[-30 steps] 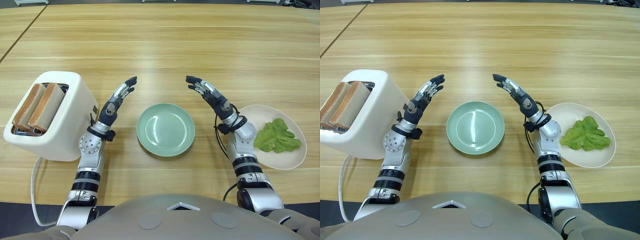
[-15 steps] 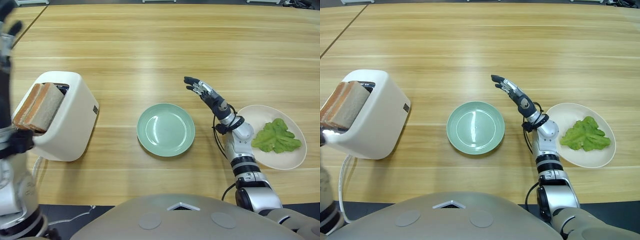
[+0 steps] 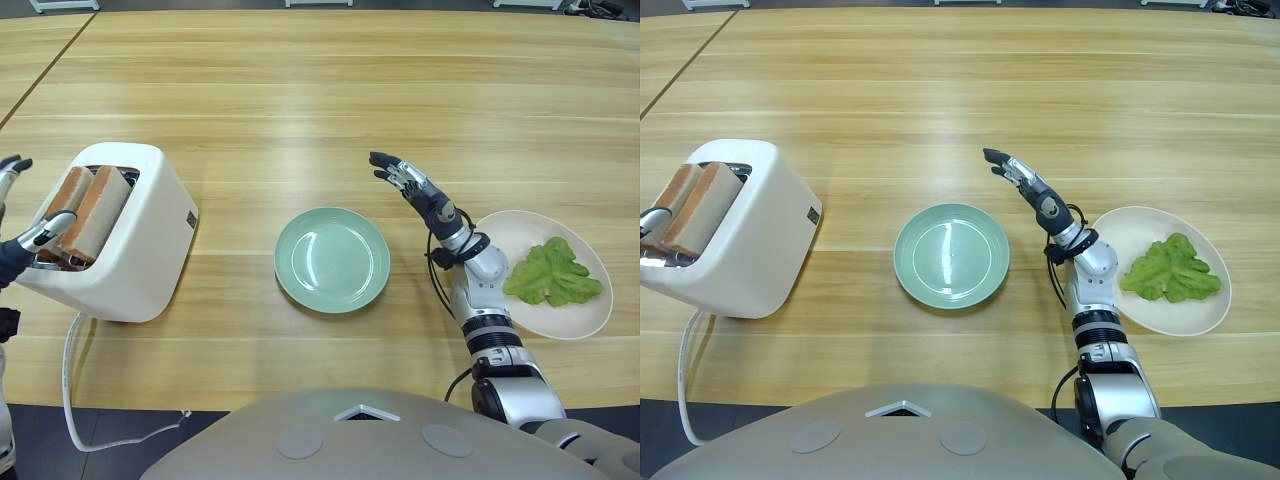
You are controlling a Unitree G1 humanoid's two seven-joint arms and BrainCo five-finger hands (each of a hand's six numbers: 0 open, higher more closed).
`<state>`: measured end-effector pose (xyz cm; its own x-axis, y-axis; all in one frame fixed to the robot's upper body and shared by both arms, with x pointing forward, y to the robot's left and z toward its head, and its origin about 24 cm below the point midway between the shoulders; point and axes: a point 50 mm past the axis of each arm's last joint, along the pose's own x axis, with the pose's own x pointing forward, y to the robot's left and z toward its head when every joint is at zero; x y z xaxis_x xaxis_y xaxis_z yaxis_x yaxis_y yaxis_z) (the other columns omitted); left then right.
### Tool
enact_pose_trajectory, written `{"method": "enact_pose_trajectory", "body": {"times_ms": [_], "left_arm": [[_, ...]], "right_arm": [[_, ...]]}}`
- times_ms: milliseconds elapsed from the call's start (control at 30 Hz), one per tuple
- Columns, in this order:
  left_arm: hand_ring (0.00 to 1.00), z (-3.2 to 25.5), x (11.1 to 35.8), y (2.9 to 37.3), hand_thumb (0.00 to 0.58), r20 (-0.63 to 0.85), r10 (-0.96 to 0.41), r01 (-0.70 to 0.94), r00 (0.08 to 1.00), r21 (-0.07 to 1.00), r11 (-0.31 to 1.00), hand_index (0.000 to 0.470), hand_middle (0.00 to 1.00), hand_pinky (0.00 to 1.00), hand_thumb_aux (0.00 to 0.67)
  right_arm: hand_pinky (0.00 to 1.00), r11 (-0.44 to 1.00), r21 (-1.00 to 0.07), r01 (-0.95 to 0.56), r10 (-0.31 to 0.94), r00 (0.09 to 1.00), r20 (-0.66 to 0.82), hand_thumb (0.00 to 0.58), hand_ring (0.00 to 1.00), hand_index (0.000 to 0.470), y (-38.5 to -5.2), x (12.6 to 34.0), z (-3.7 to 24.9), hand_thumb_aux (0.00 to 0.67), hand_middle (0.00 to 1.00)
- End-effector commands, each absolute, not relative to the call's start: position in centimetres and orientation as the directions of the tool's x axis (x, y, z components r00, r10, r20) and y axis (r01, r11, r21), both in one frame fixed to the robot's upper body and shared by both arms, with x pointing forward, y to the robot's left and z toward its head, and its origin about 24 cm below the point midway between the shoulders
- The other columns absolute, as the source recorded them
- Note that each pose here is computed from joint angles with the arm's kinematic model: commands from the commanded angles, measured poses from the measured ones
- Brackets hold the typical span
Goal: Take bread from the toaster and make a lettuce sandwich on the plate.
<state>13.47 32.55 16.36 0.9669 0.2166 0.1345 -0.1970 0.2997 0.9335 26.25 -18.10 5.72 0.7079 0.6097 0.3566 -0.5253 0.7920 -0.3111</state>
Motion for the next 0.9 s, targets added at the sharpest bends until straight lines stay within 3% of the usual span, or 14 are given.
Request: {"method": "enact_pose_trajectory", "body": {"times_ms": [33,133,267,333,433,533,867,900], "left_arm": [[0.00,14.9,13.7,33.0,0.000,0.077,0.229,-0.149,0.970,0.937,0.316,0.000,0.00,0.00,0.000],[0.00,14.8,13.7,33.4,0.031,0.081,0.248,-0.158,0.965,0.937,0.312,0.013,0.00,0.00,0.018],[0.00,15.1,13.9,33.6,0.018,0.102,0.253,-0.181,0.962,0.931,0.315,0.007,0.00,0.00,0.011],[0.00,15.2,13.9,33.6,0.040,0.111,0.255,-0.192,0.961,0.929,0.318,0.017,0.00,0.00,0.024],[0.00,15.5,13.8,33.7,0.040,0.136,0.259,-0.218,0.956,0.922,0.320,0.017,0.00,0.00,0.024],[0.00,16.0,13.7,33.6,0.000,0.161,0.248,-0.240,0.955,0.912,0.334,0.000,0.00,0.00,0.000],[0.00,14.9,13.8,33.5,0.148,0.098,0.238,-0.179,0.966,0.919,0.351,0.065,0.00,0.00,0.092],[0.00,14.8,13.8,33.6,0.183,0.093,0.241,-0.176,0.966,0.919,0.352,0.081,0.00,0.00,0.116]], "right_arm": [[0.00,0.796,-0.317,-0.515,0.603,0.718,0.348,0.000,0.00,0.000,-18.5,26.1,5.8,0.000,0.00],[0.00,0.797,-0.319,-0.512,0.601,0.720,0.347,0.000,0.00,0.000,-18.7,26.0,5.8,0.000,0.00],[0.00,0.802,-0.323,-0.502,0.594,0.727,0.345,0.000,0.00,0.000,-19.0,25.9,5.7,0.000,0.00],[0.00,0.804,-0.325,-0.498,0.591,0.729,0.345,0.000,0.00,0.000,-19.1,25.9,5.7,0.000,0.00],[0.00,0.806,-0.327,-0.494,0.588,0.732,0.344,0.000,0.00,0.000,-19.2,25.8,5.7,0.000,0.00],[0.00,0.806,-0.329,-0.492,0.587,0.733,0.342,0.000,0.00,0.000,-19.3,25.8,5.7,0.000,0.00],[0.00,0.809,-0.335,-0.484,0.583,0.737,0.342,0.000,0.00,0.000,-19.5,25.7,5.8,0.000,0.00],[0.00,0.808,-0.336,-0.483,0.583,0.737,0.342,0.000,0.00,0.000,-19.5,25.7,5.8,0.000,0.00]]}}
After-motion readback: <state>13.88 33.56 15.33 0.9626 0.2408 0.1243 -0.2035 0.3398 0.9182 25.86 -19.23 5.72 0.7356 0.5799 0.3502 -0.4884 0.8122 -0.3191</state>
